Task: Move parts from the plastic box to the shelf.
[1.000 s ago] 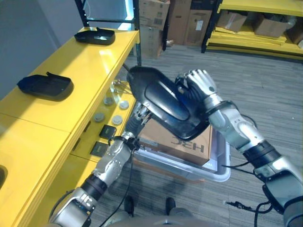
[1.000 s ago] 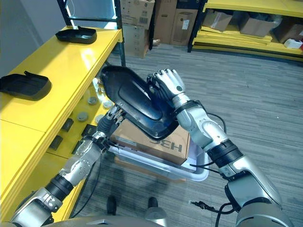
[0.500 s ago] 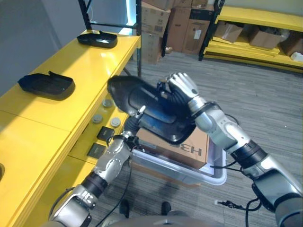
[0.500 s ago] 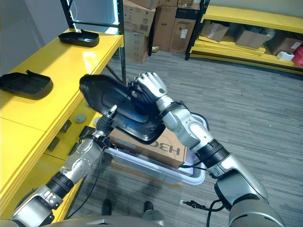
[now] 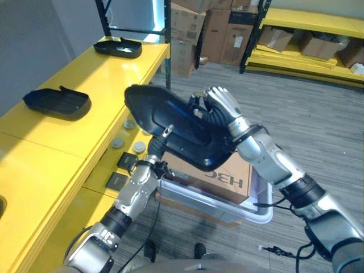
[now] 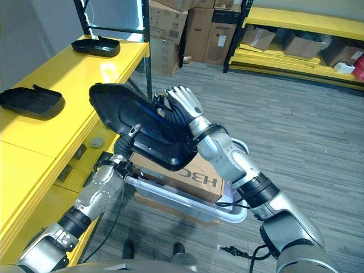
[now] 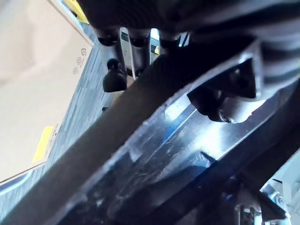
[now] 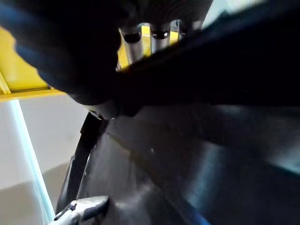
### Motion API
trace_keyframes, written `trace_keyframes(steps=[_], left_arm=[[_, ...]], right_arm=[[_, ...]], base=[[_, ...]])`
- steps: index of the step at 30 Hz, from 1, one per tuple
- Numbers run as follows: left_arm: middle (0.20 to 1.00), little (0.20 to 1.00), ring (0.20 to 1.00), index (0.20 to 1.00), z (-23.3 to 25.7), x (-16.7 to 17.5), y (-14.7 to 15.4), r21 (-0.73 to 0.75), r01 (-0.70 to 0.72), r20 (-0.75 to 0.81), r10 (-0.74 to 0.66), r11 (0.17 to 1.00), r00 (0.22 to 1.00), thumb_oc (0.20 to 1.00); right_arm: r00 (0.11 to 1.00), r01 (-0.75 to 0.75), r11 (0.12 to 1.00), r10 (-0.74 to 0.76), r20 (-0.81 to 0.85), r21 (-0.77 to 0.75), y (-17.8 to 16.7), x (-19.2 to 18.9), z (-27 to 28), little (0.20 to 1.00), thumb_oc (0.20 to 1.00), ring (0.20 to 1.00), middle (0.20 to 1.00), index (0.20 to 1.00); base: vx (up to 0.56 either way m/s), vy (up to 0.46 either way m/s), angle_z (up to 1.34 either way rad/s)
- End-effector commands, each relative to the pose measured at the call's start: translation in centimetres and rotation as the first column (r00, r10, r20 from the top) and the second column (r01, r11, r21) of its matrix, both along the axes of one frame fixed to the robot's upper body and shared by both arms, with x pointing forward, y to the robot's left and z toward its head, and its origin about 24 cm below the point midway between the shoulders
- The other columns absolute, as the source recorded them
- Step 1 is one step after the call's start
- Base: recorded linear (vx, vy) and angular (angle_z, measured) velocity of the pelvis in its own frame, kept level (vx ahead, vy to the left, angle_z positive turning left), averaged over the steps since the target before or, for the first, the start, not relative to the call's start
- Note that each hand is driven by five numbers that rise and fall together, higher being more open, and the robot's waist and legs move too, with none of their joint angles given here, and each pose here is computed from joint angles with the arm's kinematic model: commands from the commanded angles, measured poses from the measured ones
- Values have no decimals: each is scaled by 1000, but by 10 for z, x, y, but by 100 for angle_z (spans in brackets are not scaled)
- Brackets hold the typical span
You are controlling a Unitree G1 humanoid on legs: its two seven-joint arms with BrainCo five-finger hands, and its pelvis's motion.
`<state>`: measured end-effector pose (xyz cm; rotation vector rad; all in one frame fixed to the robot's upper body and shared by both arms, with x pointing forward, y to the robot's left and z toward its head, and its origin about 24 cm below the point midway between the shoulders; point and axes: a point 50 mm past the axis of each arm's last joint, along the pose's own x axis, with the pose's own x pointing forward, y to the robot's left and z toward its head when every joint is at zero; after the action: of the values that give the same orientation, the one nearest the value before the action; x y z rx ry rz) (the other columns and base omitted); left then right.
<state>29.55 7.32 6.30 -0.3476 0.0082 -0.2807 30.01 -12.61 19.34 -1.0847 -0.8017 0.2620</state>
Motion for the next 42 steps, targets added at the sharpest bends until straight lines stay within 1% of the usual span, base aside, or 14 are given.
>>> trace_keyframes(steps=[1, 2, 8, 12, 13, 14, 16, 17, 19, 22, 26, 32, 37, 42], left_arm=[[200, 200, 200, 200, 22, 21, 29, 210, -136, 195, 94, 968, 976, 200], [200, 200, 200, 200, 15, 19, 46, 306, -203, 222, 138, 930, 965, 200], [200, 200, 200, 200, 5, 6, 81, 379, -331, 258, 245, 864, 935, 200], [200, 200, 200, 200, -4, -4, 100, 402, -391, 264, 305, 828, 915, 200], [200, 200, 200, 200, -4, -7, 102, 391, -410, 267, 325, 824, 907, 200], [200, 200, 200, 200, -6, -8, 104, 388, -410, 255, 331, 825, 908, 200], [200, 200, 200, 200, -1, -13, 106, 397, -417, 297, 316, 818, 901, 200], [200, 200, 200, 200, -1, -13, 106, 397, -417, 297, 316, 817, 901, 200], [200, 200, 200, 200, 10, -18, 109, 403, -421, 366, 279, 812, 888, 200], [200, 200, 200, 200, 20, -21, 109, 443, -431, 430, 236, 786, 871, 200], [200, 200, 200, 200, 44, -31, 102, 343, -430, 517, 215, 835, 829, 200], [200, 200, 200, 200, 68, -42, 106, 283, -439, 595, 203, 853, 778, 200], [200, 200, 200, 200, 89, -62, 124, 327, -520, 697, 170, 789, 696, 200], [200, 200, 200, 200, 98, -69, 128, 290, -562, 732, 199, 774, 652, 200]], right_arm=[[978, -209, 961, 205, 44, 183, 6, -28, 18, 1000, 1000, 1000, 1000, 1000], [990, -113, 933, 133, -37, 341, -20, -25, 5, 1000, 1000, 1000, 1000, 1000], [977, 188, 773, -88, -192, 606, -82, -37, -37, 1000, 1000, 1000, 1000, 1000], [839, 532, 561, -245, -487, 634, -126, -55, -114, 1000, 1000, 1000, 1000, 1000], [710, 696, 404, -264, -653, 594, -139, -70, -162, 1000, 1000, 1000, 1000, 1000], [693, 710, 402, -255, -674, 578, -141, -75, -168, 1000, 1000, 1000, 1000, 1000], [405, 900, 283, -265, -875, 331, -147, -112, -241, 1000, 1000, 1000, 1000, 1000], [405, 900, 283, -265, -875, 331, -147, -112, -241, 1000, 1000, 1000, 1000, 1000], [130, 951, 307, -261, -956, 45, -140, -149, -291, 1000, 1000, 1000, 1000, 1000], [3, 918, 384, -269, -963, -104, -128, -168, -312, 1000, 1000, 1000, 1000, 1000], [-342, 832, 403, -167, -925, -381, -96, -223, -356, 1000, 1000, 1000, 1000, 1000], [-423, 855, 289, -93, -901, -431, -99, -233, -361, 1000, 1000, 1000, 1000, 1000], [-380, 793, 438, -188, -906, -424, -98, -214, -357, 1000, 1000, 1000, 1000, 1000], [-355, 784, 457, -226, -907, -421, -105, -205, -353, 1000, 1000, 1000, 1000, 1000]], base=[[-8, -25, 5], [-11, -18, 3], [-2, -12, -5], [4, -21, -10], [-21, -15, -7], [0, 0, 0], [-17, -13, 0], [-39, -39, -2], [-33, -48, -11], [-22, -39, 1], [-36, -76, 18], [-50, -66, 19], [-83, -94, 20], [-132, -57, 60]])
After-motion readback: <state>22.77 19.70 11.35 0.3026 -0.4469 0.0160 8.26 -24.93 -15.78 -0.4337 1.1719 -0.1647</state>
